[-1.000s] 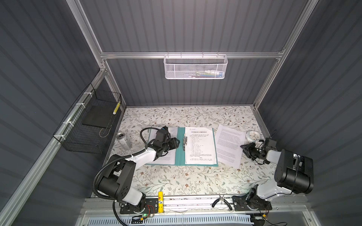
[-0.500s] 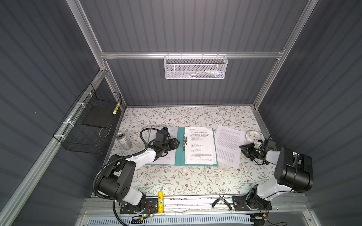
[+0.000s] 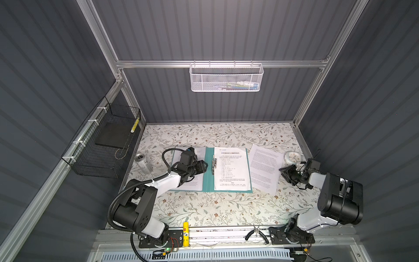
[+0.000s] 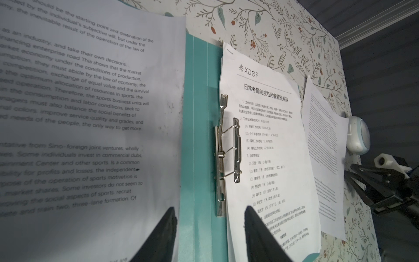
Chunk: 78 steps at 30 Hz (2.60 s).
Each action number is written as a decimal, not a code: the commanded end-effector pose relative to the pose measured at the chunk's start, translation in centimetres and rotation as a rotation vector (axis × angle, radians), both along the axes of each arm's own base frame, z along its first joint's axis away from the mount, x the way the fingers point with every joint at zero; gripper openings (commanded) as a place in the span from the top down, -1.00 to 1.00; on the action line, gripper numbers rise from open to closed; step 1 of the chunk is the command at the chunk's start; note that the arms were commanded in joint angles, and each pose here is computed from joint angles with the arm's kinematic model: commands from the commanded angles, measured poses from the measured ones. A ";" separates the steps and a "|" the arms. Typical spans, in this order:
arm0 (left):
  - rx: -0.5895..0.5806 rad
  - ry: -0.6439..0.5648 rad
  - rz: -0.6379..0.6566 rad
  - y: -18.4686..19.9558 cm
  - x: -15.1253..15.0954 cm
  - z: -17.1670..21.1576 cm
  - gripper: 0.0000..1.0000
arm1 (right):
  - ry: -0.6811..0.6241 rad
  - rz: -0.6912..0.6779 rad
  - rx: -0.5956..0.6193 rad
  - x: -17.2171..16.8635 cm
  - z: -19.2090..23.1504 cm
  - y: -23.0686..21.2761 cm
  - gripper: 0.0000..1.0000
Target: Put the files into the folder
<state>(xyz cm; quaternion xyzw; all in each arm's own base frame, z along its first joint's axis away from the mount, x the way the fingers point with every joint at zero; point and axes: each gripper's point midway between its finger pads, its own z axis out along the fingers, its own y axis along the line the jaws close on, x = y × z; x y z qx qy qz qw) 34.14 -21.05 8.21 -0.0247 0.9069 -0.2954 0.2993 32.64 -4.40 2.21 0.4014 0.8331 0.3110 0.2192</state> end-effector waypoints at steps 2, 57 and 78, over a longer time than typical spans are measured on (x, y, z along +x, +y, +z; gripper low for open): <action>-0.011 0.005 -0.023 -0.5 -0.1 -0.4 0.01 | 0.111 -0.015 -0.001 -1.5 -2.5 -0.1 0.29; -0.035 0.012 -0.043 -1.4 0.6 -0.8 0.03 | -0.092 0.103 0.201 0.3 -0.2 4.3 0.87; -0.044 -0.027 -0.047 -1.2 0.7 1.5 0.04 | -0.337 0.184 -0.052 0.9 16.2 5.6 1.00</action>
